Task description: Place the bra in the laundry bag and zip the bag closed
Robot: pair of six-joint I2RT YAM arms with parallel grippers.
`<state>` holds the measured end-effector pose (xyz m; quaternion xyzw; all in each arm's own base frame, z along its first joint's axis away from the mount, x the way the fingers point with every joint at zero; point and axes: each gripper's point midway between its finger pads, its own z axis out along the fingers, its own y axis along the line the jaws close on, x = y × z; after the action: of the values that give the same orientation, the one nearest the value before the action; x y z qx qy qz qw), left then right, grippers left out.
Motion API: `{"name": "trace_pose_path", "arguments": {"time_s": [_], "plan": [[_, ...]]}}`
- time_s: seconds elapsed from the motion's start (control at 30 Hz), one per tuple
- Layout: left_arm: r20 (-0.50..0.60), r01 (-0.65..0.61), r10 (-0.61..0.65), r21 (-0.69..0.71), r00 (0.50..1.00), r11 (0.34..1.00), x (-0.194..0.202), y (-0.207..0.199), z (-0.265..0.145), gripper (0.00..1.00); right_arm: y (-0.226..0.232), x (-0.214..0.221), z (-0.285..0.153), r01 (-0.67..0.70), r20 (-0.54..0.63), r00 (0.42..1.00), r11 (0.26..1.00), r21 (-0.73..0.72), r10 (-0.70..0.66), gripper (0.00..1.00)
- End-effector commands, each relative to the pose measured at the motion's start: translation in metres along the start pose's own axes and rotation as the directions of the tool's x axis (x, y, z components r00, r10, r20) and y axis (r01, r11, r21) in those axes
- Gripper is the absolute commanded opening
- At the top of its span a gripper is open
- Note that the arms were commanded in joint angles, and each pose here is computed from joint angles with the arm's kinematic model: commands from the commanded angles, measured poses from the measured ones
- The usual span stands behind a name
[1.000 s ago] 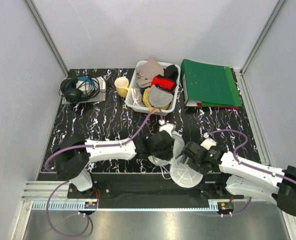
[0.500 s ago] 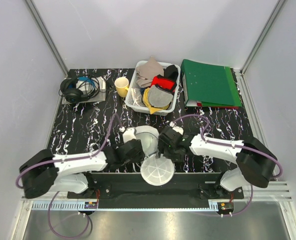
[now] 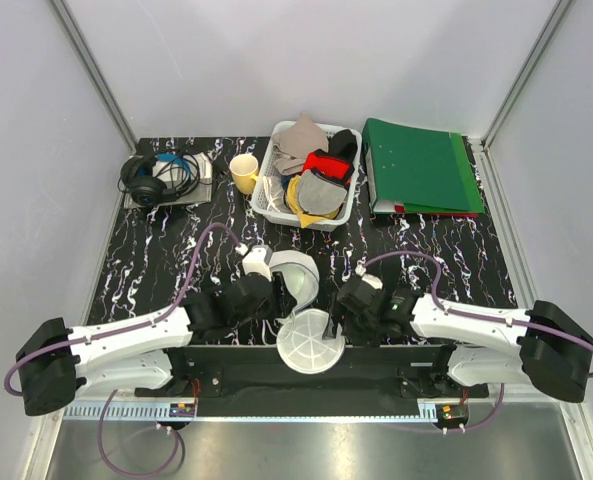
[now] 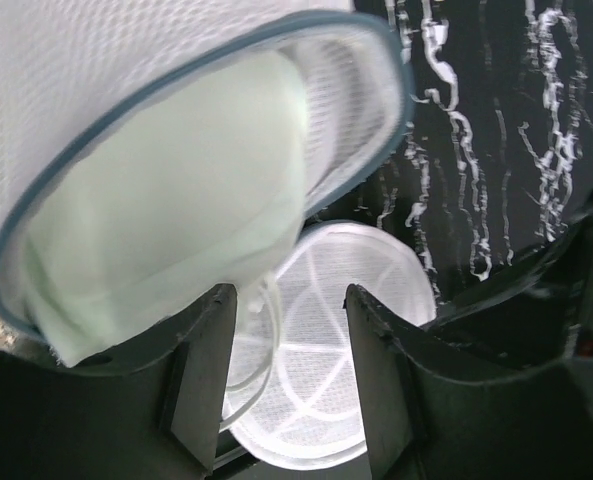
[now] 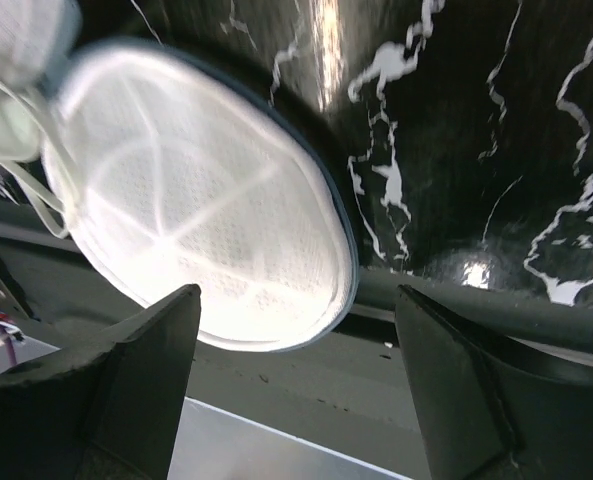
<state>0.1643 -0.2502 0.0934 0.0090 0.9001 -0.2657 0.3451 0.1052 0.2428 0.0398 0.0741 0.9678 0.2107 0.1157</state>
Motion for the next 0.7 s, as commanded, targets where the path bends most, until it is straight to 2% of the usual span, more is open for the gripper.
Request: {"name": "trace_pose_path", "arguments": {"time_s": [0.0,0.1,0.27,0.37,0.4,0.43,0.5,0.53,0.67], "plan": [[0.034,-0.049,0.045,0.120,0.998,0.992,-0.017,-0.035,-0.007,0.51,0.001,0.019,0.001,-0.031,-0.042,0.999,1.000,0.000,0.031,0.83],[0.021,-0.066,0.063,0.158,0.998,0.985,-0.015,-0.040,-0.013,0.50,-0.001,0.034,0.005,-0.041,-0.062,0.997,0.999,0.021,0.042,0.75],[0.008,-0.084,0.085,0.230,0.996,0.969,-0.013,-0.050,-0.028,0.51,-0.002,0.051,0.015,-0.054,-0.067,0.996,0.998,0.041,0.057,0.73],[0.013,-0.102,0.102,0.248,0.995,0.963,-0.017,-0.053,-0.038,0.52,0.008,0.054,0.023,-0.078,-0.067,0.995,0.997,0.009,0.078,0.64],[0.008,-0.110,0.112,0.247,0.994,0.963,-0.017,-0.051,-0.041,0.53,0.014,0.051,0.025,-0.094,-0.054,0.994,0.995,-0.016,0.093,0.60],[0.014,-0.128,0.129,0.247,0.992,0.961,-0.020,-0.051,-0.045,0.54,0.017,0.050,0.024,-0.105,-0.047,0.993,0.994,-0.031,0.104,0.49],[0.004,-0.149,0.153,0.229,0.988,0.962,-0.019,-0.046,-0.049,0.55,0.026,0.043,0.019,-0.142,-0.022,0.990,0.987,-0.078,0.141,0.37],[0.008,-0.166,0.169,0.227,0.986,0.960,-0.021,-0.046,-0.052,0.55,0.028,0.040,0.016,-0.154,-0.010,0.988,0.984,-0.094,0.154,0.23],[-0.003,-0.185,0.189,0.194,0.982,0.963,-0.020,-0.038,-0.051,0.58,0.031,0.030,-0.003,-0.187,0.029,0.981,0.969,-0.159,0.194,0.00]]}}
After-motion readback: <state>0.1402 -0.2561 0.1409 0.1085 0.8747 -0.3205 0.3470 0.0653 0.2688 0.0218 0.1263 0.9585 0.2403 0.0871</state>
